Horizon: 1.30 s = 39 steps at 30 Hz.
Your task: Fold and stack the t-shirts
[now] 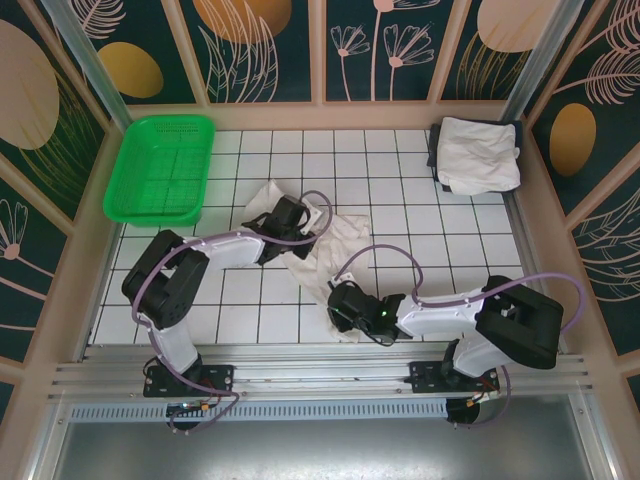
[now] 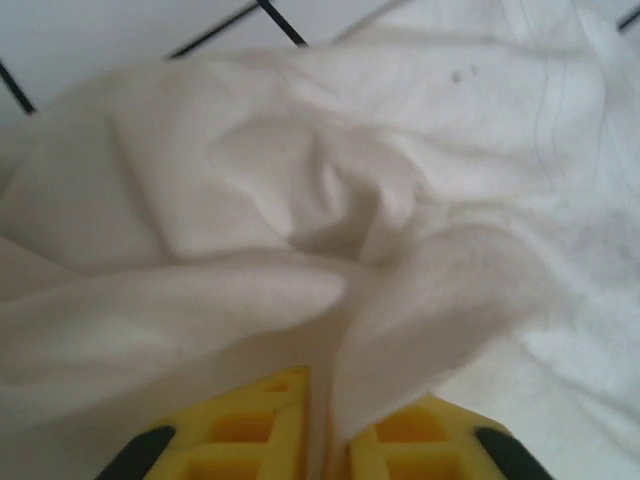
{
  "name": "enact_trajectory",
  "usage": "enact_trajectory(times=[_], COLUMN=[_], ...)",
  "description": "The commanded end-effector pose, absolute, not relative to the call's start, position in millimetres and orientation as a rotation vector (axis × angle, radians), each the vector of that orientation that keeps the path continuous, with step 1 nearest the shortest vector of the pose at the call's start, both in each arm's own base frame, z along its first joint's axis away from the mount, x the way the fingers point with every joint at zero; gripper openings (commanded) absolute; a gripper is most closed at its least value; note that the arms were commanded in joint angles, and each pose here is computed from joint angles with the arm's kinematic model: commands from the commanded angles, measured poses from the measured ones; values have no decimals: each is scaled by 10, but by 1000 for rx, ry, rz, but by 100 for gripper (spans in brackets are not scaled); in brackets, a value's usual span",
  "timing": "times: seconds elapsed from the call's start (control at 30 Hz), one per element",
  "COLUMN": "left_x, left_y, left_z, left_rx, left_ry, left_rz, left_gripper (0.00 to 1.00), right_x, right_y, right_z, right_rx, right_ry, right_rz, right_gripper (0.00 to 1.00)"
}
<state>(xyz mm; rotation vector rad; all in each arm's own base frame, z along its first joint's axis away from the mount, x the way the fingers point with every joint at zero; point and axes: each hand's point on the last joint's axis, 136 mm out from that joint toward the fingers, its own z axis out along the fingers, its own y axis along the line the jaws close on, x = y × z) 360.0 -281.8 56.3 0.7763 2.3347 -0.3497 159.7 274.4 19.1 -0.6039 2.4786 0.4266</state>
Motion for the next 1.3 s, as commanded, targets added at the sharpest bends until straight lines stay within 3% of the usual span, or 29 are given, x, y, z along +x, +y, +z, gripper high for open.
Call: enact_trajectory(times=[0.0, 0.17, 0.47, 0.67, 0.8, 0.97, 1.17, 1.27], left_x=[3736, 3722, 3382, 3089, 3122, 3475, 4096, 4355], left_y=[-2805, -2618, -1725, -992, -744, -628, -492, -490], left_z=[1069, 1884, 3675, 4285, 4309, 3970, 3234, 3196], left_rx=[656, 511, 100, -178, -271, -315, -303, -310], left_ry=[2245, 2110, 1812, 1659, 1639, 1739, 1884, 1931], left_rz=[-339, -340, -268, -127, 10, 82, 173, 140], left_gripper=[4, 0, 0, 0, 0, 0, 0, 0], right_x=[1640, 1910, 2313, 2364, 2504, 2886, 3325, 3444], right_y=[2517, 2158, 1361, 1054, 982, 849, 732, 643], right_z=[233, 725, 2551, 3321, 3528, 3479, 2842, 2703], right_rx=[-577, -369, -32, 39, 63, 103, 160, 194], right_ry=[2479, 2381, 1961, 1818, 1788, 1813, 2005, 2028], right_rz=[301, 259, 399, 323, 237, 108, 206, 245], right_gripper=[15, 0, 0, 0, 0, 0, 0, 0])
